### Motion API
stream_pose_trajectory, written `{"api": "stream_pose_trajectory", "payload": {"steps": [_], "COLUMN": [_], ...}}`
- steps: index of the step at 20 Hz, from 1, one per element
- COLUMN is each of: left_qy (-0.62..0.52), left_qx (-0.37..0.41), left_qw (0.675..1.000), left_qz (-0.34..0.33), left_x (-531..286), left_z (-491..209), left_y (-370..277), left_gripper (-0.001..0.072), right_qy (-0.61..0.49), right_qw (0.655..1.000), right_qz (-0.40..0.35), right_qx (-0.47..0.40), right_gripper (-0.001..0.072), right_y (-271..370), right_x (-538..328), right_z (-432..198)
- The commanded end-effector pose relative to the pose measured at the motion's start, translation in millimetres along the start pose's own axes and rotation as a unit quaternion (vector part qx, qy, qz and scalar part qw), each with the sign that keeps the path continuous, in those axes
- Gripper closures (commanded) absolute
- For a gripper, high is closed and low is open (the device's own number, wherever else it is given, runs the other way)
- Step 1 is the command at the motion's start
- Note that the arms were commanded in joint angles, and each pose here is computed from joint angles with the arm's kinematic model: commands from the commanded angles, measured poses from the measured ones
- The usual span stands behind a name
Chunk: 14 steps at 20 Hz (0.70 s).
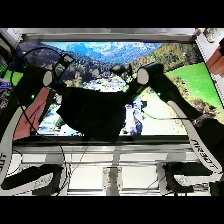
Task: Fold the clothes and pants, and hang the long-sleeved shirts on hangers.
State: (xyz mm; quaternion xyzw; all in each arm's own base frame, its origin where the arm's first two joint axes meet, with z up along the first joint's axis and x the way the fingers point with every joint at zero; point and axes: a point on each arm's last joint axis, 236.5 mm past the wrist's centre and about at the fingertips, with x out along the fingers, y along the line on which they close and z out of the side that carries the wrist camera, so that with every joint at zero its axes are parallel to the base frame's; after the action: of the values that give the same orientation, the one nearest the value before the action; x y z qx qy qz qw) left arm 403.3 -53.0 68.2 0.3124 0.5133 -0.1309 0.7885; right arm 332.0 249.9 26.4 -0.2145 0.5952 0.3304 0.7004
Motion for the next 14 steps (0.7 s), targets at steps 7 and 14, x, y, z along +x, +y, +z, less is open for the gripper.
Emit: {"api": "stream_pose_trajectory", "payload": {"steps": [7, 14], "left_qy": [0.162, 0.243], "left_qx": [0.059, 0.072], "left_qw": [0.977, 0.954], "left_qz": [-0.128, -0.164], "left_x": [-2.2, -0.4], "left_z": [-88.6, -134.5], "left_y": [-63.6, -84.5], "left_gripper": [0.0674, 0.0673], "right_qy": [0.105, 0.125], "right_qw": [0.99, 0.974], "right_qz": [0.099, 0.185], "right_qx": [0.002, 0.032], "right_gripper": [0.0703, 0.0702], "right_y": [77.2, 117.6], "right_x": [67.5, 64.2], "right_z": [-67.7, -78.7]}}
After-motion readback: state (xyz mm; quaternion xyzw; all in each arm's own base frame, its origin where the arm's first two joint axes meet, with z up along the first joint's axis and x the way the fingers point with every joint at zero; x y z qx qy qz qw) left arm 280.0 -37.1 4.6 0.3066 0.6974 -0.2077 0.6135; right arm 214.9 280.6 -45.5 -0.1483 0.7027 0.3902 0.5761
